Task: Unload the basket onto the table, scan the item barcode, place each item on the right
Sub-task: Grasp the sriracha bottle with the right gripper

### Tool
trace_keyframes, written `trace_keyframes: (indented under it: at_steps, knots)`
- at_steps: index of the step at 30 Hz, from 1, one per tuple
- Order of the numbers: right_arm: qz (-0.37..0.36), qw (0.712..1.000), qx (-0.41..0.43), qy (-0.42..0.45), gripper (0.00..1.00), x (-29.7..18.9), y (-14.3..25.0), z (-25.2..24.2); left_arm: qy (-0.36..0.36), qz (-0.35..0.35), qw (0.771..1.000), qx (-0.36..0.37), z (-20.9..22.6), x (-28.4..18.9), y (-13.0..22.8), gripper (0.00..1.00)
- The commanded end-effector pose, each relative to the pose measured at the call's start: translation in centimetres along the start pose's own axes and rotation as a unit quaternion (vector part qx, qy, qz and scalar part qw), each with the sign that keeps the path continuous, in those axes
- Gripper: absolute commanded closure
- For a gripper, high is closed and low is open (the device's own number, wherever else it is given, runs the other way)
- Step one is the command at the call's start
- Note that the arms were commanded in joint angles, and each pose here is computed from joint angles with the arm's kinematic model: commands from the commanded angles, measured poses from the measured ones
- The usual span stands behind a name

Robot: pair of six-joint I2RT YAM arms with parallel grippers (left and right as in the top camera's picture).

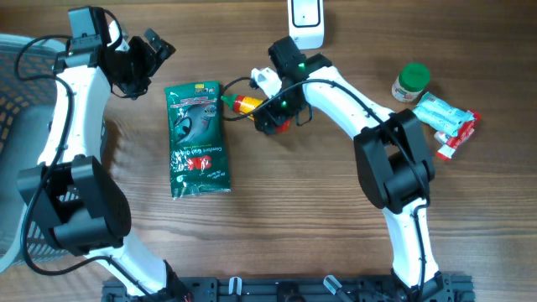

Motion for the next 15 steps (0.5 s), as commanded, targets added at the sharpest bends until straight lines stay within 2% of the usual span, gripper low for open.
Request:
trace_keyframes:
  at_steps: [1,5,9,15]
  knots:
    - [0.030,0.998,-0.047,-0.028,0.11,0.6,1.0,0.4,0.004,-0.020,1.000,0.008,-0.8,-1.3,-0.8,0.00]
    - [0.032,0.994,-0.099,-0.026,0.11,0.8,1.1,0.9,0.004,-0.020,1.000,0.008,-0.8,-1.3,-0.8,0.00]
    - [-0.018,0.991,-0.132,-0.008,0.12,1.2,-0.9,1.4,0.004,-0.020,1.000,0.008,-0.8,-1.2,-0.8,0.00]
    - [0.013,0.996,-0.092,-0.015,0.28,2.5,0.6,1.1,-0.001,-0.022,1.000,0.007,-0.7,-1.2,-0.8,0.00]
Point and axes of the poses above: each gripper's point midway between its finger pads, its own x axis out along the fingers, its own z axis along the line the jaws close on, y = z × x, the point moved 6 cm from there along -x, back along the fingers, and after that the axes turned 13 degrees about x, right-handed, at the moved point
